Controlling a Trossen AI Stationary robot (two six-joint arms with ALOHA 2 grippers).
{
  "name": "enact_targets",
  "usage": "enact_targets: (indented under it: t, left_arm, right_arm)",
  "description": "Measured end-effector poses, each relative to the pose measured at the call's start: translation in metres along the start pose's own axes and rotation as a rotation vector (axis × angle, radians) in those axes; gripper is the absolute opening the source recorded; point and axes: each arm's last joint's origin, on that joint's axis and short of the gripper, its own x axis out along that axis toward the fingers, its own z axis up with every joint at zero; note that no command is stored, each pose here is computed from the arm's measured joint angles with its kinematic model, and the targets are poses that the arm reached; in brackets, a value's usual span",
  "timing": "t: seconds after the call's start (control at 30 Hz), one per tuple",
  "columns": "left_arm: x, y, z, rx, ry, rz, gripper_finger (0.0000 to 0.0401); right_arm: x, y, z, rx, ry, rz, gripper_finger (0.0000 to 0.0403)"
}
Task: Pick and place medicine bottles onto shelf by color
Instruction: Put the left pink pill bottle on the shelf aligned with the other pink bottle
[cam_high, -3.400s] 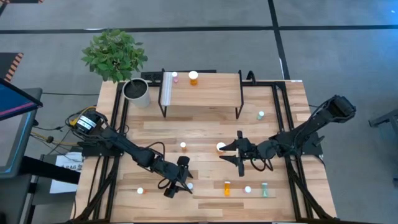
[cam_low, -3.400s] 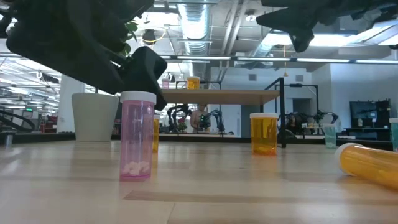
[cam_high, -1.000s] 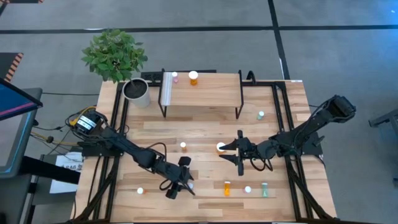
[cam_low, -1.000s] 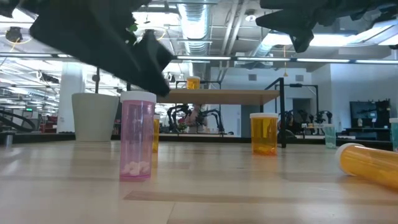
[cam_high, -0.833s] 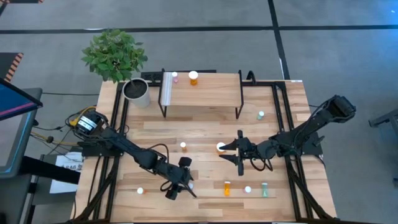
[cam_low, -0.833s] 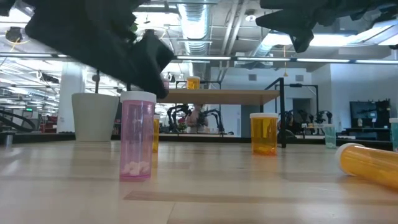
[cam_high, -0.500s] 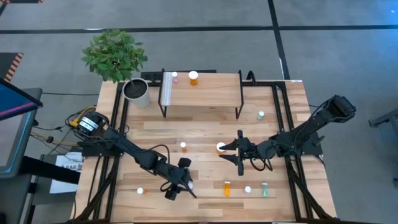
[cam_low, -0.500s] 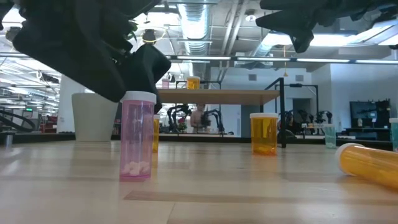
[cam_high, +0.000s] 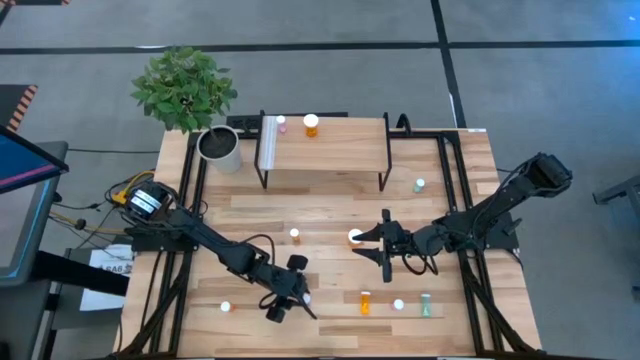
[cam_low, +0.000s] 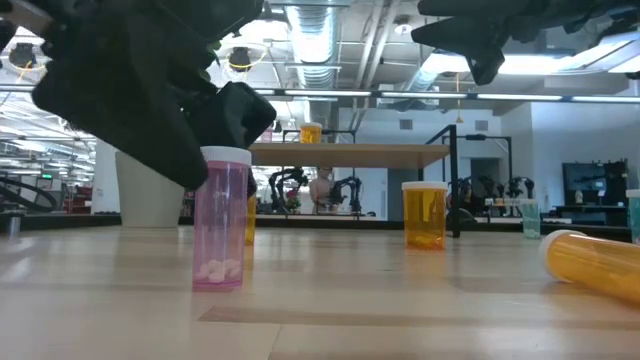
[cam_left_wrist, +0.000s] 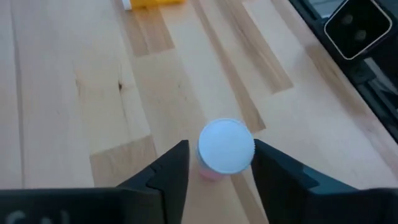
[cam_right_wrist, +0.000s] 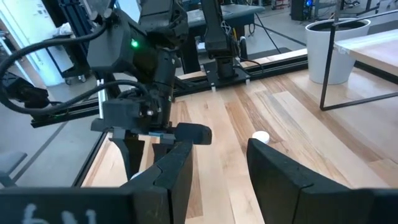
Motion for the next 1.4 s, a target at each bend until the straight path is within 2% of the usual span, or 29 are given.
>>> enact_targets:
  t: [0.17, 0.3, 0.43, 0.53, 0.73, 0.83, 0.93, 1.1, 1.27, 1.4]
  left_arm:
    - [0.0, 0.0, 0.001, -0.007, -0.01, -0.007, 0.0111]
    - [-0.007, 0.003, 0.007, -0.024, -0.031, -0.021, 0.01]
    - [-0.031, 0.012, 0.022, -0.028, -0.077, -0.006, 0.0103]
    - [-0.062, 0.026, 0.031, -0.022, -0.092, 0.078, 0.0106]
    - [-0.151, 0.074, 0.04, -0.069, -0.168, 0.491, 0.0107]
    - [-0.19, 0.106, 0.037, -0.151, -0.21, 0.629, 0.0107]
    - [-0.217, 0.138, 0.027, -0.239, -0.227, 0.698, 0.0108]
    - [-0.246, 0.181, 0.023, -0.336, -0.168, 0.779, 0.0108]
    - [-0.256, 0.214, 0.02, -0.406, -0.14, 0.816, 0.0108]
    - [-0.252, 0.238, 0.008, -0.467, -0.088, 0.84, 0.0108]
  right_arm:
    - [0.0, 0.0, 0.0, -0.001, 0.002, 0.0, 0.0173]
    - [0.0, 0.0, 0.0, -0.001, 0.002, -0.001, 0.0173]
    - [0.0, 0.0, 0.0, -0.001, 0.001, 0.0, 0.0173]
    - [0.0, 0.0, 0.0, -0.001, 0.001, 0.0, 0.0173]
    - [0.0, 0.0, 0.0, 0.0, -0.001, 0.0, 0.0173]
    - [0.0, 0.0, 0.0, 0.001, -0.002, 0.001, 0.0173]
    - [0.001, -0.001, 0.001, 0.002, -0.004, -0.004, 0.0173]
    - [0.001, -0.001, 0.001, 0.001, -0.003, -0.006, 0.0173]
    - [0.001, -0.001, 0.001, 0.002, -0.004, -0.006, 0.0173]
    - [0.001, -0.001, 0.001, 0.003, -0.003, -0.006, 0.0173]
